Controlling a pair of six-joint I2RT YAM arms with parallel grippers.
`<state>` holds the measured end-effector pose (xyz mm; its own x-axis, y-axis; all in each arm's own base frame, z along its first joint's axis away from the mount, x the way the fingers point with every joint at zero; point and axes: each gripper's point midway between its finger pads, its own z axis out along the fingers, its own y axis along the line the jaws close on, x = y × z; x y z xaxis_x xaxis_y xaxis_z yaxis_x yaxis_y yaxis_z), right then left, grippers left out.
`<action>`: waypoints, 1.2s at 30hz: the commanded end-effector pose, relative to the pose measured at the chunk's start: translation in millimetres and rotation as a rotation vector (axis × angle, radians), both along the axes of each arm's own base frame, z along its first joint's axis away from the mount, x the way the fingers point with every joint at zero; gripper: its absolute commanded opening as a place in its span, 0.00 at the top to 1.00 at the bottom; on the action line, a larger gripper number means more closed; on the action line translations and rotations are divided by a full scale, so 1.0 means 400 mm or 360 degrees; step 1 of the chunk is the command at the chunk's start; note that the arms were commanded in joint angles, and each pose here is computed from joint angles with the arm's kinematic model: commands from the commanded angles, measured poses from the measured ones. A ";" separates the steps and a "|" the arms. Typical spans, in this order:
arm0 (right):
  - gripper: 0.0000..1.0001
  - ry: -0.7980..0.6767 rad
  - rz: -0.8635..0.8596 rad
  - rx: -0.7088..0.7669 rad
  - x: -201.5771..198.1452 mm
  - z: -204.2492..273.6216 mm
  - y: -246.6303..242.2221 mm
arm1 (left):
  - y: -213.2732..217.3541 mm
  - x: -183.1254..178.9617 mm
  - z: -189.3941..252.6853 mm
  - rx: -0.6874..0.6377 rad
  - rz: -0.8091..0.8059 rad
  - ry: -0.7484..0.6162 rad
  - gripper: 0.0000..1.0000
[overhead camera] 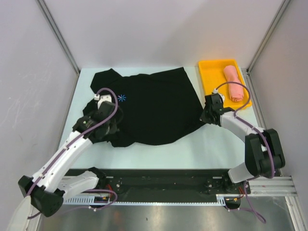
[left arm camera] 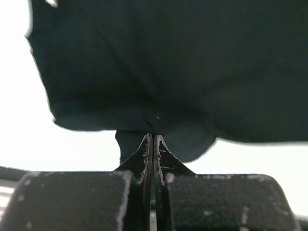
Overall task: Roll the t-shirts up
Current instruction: Fold the T-shirt at the center of the board.
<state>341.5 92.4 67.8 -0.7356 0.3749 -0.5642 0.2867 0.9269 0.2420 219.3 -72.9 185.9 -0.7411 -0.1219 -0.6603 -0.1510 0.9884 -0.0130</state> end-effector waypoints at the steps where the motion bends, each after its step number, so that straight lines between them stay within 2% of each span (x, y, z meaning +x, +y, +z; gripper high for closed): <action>1: 1.00 -0.0180 0.0009 0.0013 0.134 0.063 0.030 | 0.041 0.159 0.038 0.0011 0.0121 -0.0255 1.00; 6: 1.00 -0.0213 -0.0023 0.0042 0.226 0.045 0.040 | 0.068 0.290 0.046 -0.0043 0.0229 -0.0393 1.00; 10: 1.00 -0.0281 -0.0052 0.0116 0.286 0.040 0.040 | 0.095 0.367 0.032 0.0025 0.0267 -0.0408 1.00; 19: 1.00 -0.0410 -0.0114 0.0250 0.363 0.048 0.035 | 0.139 0.457 0.007 0.0090 0.0297 -0.0375 1.00; 27: 1.00 -0.0495 -0.0142 0.0348 0.405 0.062 0.015 | 0.146 0.487 -0.028 0.0097 0.0340 -0.0317 1.00; 36: 1.00 -0.0524 -0.0169 0.0368 0.419 0.065 -0.003 | 0.189 0.435 -0.068 0.0134 0.0498 -0.0274 1.00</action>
